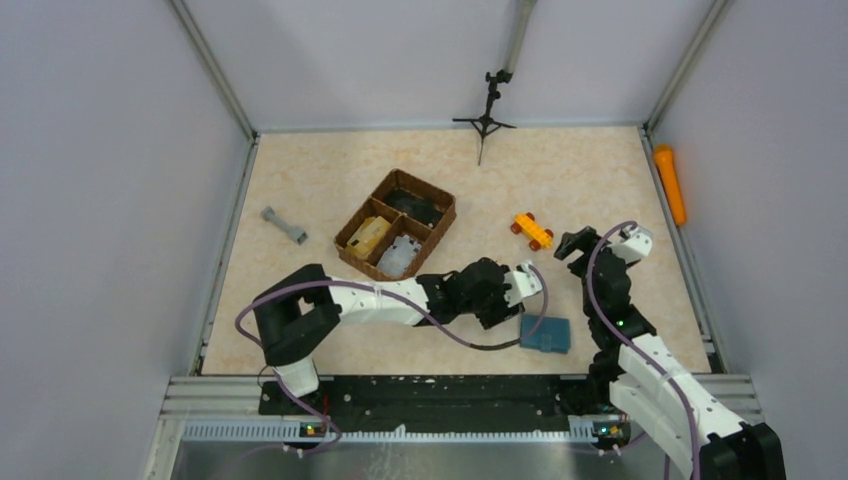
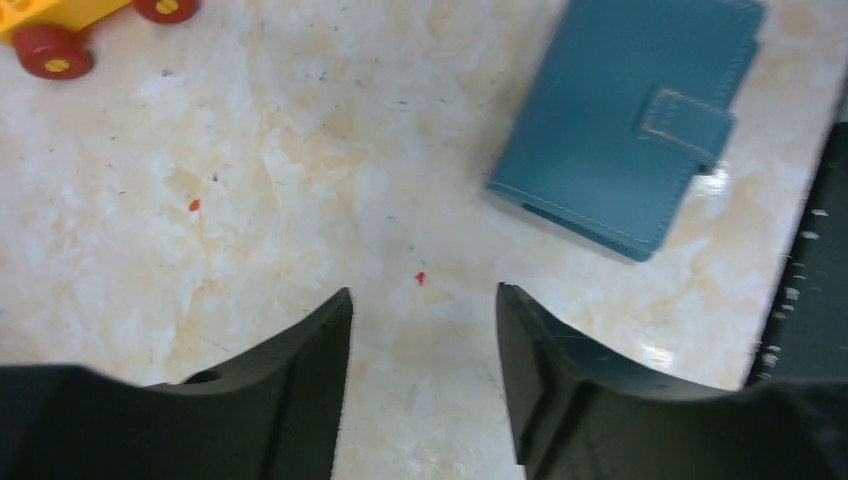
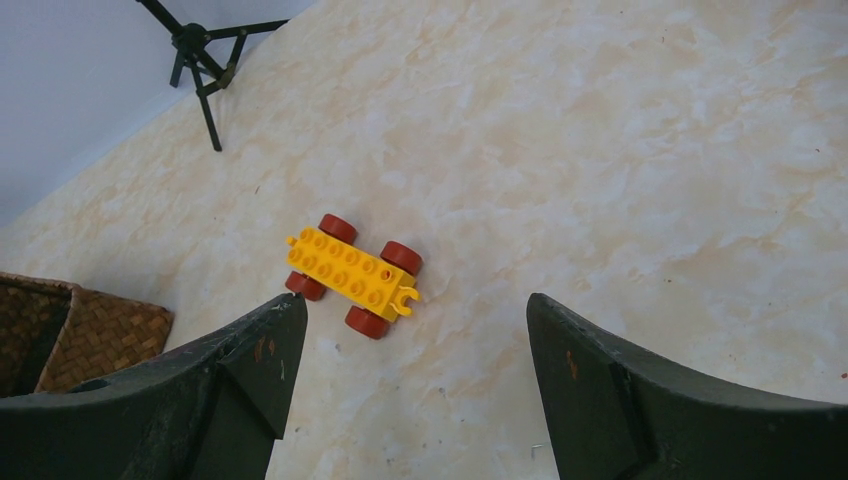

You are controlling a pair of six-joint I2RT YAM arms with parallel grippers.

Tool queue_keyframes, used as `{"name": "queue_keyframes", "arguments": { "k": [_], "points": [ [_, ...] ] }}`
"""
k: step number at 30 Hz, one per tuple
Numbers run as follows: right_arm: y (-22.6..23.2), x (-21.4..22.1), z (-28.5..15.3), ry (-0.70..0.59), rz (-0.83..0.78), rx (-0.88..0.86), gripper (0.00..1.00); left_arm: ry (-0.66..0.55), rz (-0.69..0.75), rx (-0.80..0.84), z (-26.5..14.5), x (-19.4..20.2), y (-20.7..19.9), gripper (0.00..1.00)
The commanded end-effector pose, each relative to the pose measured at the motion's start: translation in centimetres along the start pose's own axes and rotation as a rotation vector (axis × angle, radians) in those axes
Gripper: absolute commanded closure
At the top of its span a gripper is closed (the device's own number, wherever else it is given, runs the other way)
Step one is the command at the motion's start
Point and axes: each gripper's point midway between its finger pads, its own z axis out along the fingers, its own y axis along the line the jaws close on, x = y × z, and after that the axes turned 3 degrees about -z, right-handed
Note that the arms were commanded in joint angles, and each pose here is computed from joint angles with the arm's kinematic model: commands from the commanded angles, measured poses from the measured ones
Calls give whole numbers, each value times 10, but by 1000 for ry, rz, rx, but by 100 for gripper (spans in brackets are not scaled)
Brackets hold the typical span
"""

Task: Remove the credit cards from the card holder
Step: Open the card holder at the center of the board.

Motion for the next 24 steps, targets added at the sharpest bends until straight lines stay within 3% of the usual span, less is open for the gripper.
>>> {"name": "queue_keyframes", "arguments": {
  "k": [1, 2, 3, 7, 13, 24],
  "points": [
    [4, -11, -1, -42, 23, -13, 18, -126, 46, 173, -16, -30, -38, 35],
    [4, -11, -1, -43, 24, -13, 18, -122, 44, 177, -15, -30, -40, 30],
    [5, -11, -1, -40, 24, -15, 18, -119, 40, 181, -13, -30, -42, 15],
    [4, -11, -1, -40, 21, -13, 18, -146, -9, 229, -9, -38, -55, 2],
    [5, -12, -1, -42, 20, -12, 19, -136, -57, 240, 13, -41, -62, 1],
    [4, -12, -2, -45, 21, -15, 20, -36, 77, 191, 50, -13, -73, 1]
  ]
}}
